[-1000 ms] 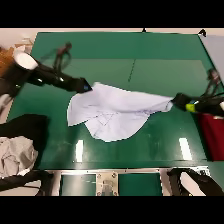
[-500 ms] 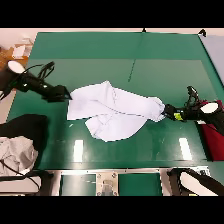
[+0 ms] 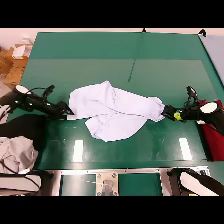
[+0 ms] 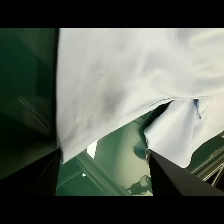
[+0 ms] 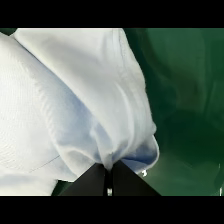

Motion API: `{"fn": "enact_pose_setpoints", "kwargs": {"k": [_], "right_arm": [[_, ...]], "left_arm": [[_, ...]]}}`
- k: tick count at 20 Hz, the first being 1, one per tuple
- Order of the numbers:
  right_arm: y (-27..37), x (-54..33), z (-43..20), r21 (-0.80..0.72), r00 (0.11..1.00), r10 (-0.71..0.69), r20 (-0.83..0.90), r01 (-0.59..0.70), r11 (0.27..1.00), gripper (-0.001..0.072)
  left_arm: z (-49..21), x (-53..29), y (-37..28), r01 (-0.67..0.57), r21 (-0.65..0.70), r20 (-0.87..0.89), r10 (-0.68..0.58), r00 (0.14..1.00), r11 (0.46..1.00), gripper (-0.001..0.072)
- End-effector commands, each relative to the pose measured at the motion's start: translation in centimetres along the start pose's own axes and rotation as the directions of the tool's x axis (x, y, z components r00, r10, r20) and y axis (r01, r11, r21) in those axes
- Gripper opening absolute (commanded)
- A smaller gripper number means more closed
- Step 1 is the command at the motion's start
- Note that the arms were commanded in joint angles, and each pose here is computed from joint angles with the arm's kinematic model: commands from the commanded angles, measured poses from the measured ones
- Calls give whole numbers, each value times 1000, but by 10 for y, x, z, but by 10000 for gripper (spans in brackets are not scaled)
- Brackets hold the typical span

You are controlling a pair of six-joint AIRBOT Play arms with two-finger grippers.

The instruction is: Fold the shirts.

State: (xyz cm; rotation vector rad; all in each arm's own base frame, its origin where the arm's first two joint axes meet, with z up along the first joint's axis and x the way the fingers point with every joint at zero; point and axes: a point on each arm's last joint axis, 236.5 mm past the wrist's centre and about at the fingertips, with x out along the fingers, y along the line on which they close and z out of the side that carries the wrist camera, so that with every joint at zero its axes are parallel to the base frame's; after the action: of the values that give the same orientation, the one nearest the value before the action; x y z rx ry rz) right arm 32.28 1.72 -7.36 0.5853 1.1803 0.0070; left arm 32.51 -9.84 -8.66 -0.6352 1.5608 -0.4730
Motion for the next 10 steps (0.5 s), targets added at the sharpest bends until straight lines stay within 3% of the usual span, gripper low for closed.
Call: {"fn": "enact_pose_setpoints", "kwargs": {"k": [1, 2, 3, 4, 6, 10], "right_arm": [[1, 0, -1, -7, 1000, 3, -5, -3, 1000, 13], [1, 0, -2, -7, 1000, 3, -7, -3, 1000, 13], [1, 0, -2, -8, 1000, 4, -9, -4, 1000, 13], [1, 0, -3, -10, 1000, 4, -13, -5, 1000, 13], [1, 0, -3, -14, 1000, 5, -15, -5, 1000, 13], [1, 0, -3, -31, 1000, 5, -15, -5, 1000, 13]], "left_arm": [[-1, 23, -6, 21, 6, -14, -21, 1000, 1000, 601], [1, 24, -8, 17, 12, -5, -17, 1000, 1000, 600], [6, 23, -9, 19, 13, 10, -19, 1000, 1000, 535], [9, 21, -10, 20, 16, 21, -20, 1000, 1000, 350], [16, 17, -13, 18, 29, 39, -19, 999, 999, 50], [10, 5, -23, 23, 92, -13, -22, 1000, 995, 22]]}}
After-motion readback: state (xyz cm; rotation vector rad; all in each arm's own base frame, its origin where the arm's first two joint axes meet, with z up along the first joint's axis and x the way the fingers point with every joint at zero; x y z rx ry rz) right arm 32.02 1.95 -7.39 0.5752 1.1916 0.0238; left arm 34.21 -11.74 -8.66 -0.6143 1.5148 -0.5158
